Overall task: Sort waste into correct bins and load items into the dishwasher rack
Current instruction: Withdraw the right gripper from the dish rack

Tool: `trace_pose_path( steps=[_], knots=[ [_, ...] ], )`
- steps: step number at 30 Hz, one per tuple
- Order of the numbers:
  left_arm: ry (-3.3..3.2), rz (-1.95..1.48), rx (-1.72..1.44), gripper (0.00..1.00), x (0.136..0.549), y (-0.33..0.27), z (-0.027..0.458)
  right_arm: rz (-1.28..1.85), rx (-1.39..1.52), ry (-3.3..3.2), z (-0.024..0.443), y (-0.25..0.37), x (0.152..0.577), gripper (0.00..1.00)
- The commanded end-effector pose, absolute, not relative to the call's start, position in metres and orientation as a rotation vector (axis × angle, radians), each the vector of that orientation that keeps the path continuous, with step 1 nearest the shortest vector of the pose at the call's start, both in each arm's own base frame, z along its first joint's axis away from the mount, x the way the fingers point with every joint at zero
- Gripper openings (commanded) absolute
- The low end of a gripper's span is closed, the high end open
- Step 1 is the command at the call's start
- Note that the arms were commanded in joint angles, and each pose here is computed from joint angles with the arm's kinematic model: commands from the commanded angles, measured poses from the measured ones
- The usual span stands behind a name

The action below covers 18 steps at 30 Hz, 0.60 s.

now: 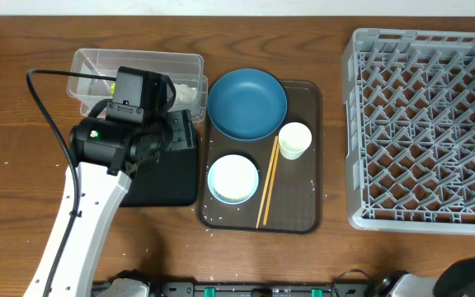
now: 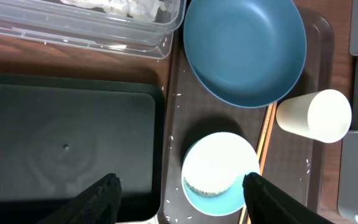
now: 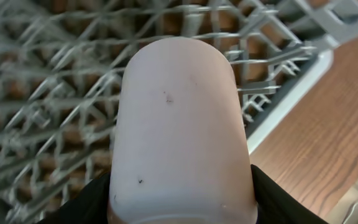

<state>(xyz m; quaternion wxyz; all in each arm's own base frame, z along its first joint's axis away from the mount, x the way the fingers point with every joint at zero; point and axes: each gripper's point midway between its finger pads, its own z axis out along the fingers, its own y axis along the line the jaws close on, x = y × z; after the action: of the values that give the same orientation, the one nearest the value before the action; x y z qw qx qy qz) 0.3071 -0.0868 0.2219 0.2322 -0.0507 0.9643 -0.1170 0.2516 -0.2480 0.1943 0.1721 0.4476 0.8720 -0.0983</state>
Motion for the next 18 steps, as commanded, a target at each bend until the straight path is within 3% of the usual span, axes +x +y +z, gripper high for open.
trace_pose_path(
  steps=[1, 12, 15, 16, 18],
  knots=[
    [2.645, -0.303, -0.137, 0.66, 0.308, -0.084, 0.223, -0.272, 1.400, 2.399, 0.190, -0.271, 0.249, 0.04],
    [2.670, -0.295, -0.139, 0.66, 0.303, -0.082, 0.220, -0.260, 1.535, 2.380, 0.147, -0.306, 0.250, 0.10],
    [2.670, -0.295, -0.139, 0.66, 0.303, -0.082, 0.220, -0.253, 1.553, 2.393, 0.139, -0.308, 0.249, 0.26],
    [2.670, -0.295, -0.139, 0.66, 0.303, -0.082, 0.220, -0.242, 1.554, 2.398, 0.137, -0.308, 0.249, 0.35],
    [2.670, -0.295, -0.139, 0.66, 0.304, -0.082, 0.220, -0.202, 1.550, 2.405, 0.133, -0.305, 0.253, 0.66]
  ],
)
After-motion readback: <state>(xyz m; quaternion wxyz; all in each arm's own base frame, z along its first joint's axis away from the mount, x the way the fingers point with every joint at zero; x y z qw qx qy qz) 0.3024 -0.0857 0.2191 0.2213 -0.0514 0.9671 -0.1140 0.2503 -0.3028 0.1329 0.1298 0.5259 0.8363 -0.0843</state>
